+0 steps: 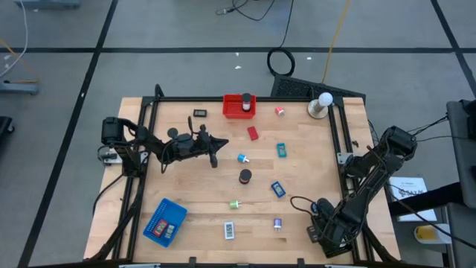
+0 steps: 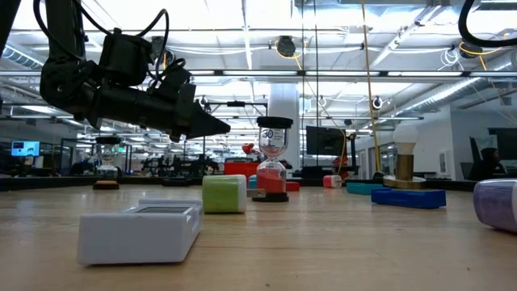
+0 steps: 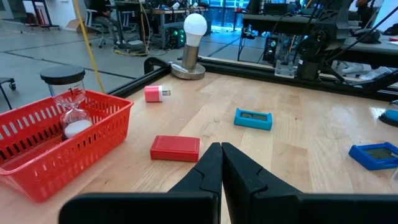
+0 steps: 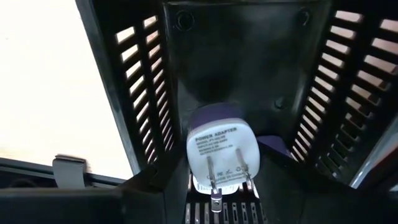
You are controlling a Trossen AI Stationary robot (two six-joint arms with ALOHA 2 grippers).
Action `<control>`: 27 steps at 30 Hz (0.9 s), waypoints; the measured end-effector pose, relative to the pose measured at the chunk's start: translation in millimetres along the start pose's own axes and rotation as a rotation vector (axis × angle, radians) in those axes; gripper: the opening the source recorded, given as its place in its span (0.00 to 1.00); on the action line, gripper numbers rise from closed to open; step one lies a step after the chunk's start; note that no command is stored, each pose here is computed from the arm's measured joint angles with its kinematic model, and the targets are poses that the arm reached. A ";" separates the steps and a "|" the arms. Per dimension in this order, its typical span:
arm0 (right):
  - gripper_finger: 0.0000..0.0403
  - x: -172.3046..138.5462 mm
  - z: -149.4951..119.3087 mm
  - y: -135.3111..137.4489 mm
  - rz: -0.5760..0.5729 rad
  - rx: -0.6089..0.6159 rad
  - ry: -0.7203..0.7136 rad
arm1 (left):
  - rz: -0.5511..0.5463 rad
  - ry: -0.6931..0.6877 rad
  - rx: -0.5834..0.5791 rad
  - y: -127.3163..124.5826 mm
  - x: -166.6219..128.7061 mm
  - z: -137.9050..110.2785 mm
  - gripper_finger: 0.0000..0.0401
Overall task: Pick & Place Office items
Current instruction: Put the top dark blue charger adapter into the black bin
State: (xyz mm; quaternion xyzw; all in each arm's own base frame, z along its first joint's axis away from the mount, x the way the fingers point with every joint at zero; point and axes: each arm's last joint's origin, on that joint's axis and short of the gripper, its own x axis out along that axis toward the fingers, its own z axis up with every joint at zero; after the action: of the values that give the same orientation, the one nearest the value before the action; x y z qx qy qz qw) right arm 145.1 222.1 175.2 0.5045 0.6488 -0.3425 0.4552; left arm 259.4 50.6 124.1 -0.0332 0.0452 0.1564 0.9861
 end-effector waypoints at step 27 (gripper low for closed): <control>0.38 -18.1 2.4 -7.7 0.050 -0.074 -0.024 | 0.000 0.001 0.002 0.0 0.0 -0.1 0.01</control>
State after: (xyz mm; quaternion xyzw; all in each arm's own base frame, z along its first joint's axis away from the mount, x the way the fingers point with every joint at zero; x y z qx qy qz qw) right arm 139.7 211.7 191.1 0.4994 0.6427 -0.3127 0.4897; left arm 259.3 50.5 124.0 -0.0325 0.0457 0.1562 0.9861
